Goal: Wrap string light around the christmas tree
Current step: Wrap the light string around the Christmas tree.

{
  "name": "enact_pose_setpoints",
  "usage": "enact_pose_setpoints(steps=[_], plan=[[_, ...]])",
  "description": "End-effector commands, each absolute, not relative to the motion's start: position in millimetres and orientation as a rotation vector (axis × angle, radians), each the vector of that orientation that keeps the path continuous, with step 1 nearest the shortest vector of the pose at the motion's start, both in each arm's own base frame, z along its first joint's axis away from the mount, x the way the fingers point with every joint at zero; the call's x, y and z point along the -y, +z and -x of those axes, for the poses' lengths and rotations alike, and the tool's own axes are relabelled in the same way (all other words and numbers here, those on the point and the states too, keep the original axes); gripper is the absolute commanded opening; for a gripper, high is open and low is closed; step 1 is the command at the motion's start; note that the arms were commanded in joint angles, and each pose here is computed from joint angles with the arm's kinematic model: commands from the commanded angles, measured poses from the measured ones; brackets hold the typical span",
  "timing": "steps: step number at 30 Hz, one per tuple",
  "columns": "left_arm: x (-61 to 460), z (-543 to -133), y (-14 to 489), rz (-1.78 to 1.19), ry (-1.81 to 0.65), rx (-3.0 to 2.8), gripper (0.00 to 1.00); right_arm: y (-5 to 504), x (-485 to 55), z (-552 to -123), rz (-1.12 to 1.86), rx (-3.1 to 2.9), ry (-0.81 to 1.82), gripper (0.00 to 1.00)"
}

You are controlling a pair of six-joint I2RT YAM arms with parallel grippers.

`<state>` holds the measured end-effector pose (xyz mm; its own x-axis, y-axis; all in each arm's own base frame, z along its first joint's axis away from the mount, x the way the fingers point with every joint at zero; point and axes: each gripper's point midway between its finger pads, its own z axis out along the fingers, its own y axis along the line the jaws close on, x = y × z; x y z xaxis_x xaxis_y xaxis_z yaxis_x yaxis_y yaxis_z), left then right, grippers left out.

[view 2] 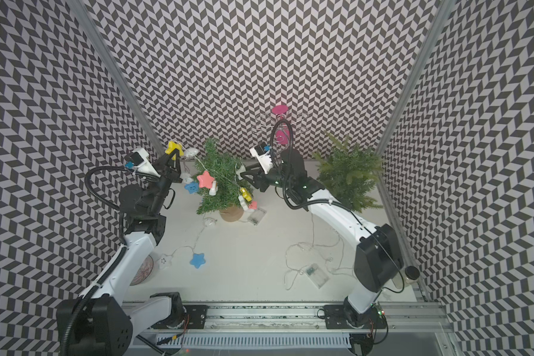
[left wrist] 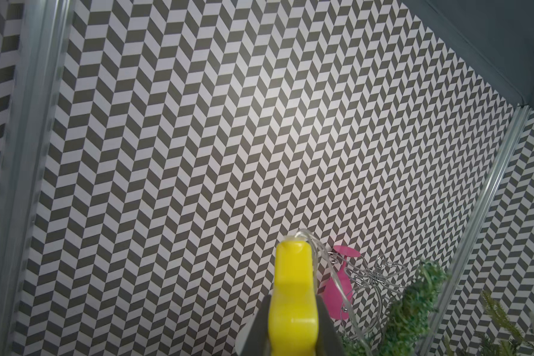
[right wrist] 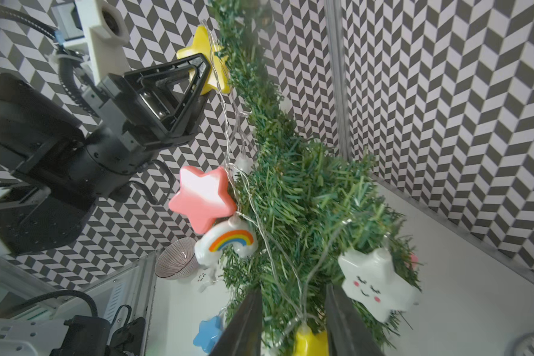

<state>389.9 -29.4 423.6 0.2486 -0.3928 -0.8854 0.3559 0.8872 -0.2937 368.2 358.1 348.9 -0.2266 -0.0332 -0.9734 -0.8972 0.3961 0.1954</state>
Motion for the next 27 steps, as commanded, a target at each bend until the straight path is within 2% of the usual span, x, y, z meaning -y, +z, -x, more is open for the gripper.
enact_pose_setpoints(steps=[1, 8, 13, 21, 27], plan=[[47.4, -398.0, 412.4, -0.045, -0.561, -1.258, 0.07, 394.1, -348.6, -360.2, 0.804, -1.402, 0.991, 0.40], [85.3, -419.3, 401.3, -0.154, -0.548, -1.310, 0.06, 363.8, -358.3, -360.3, 0.815, -1.496, 1.074, 0.52], [86.3, -439.9, 380.9, -0.130, -0.548, -1.382, 0.06, 333.6, -357.7, -360.5, 0.762, -1.594, 1.037, 0.61], [94.8, -440.5, 365.3, -0.148, -0.577, -1.425, 0.08, 291.0, -380.1, -334.7, 0.786, -1.673, 1.053, 0.75], [94.2, -439.6, 359.5, -0.133, -0.572, -1.450, 0.09, 285.3, -377.9, -342.2, 0.679, -1.699, 0.923, 0.82]])
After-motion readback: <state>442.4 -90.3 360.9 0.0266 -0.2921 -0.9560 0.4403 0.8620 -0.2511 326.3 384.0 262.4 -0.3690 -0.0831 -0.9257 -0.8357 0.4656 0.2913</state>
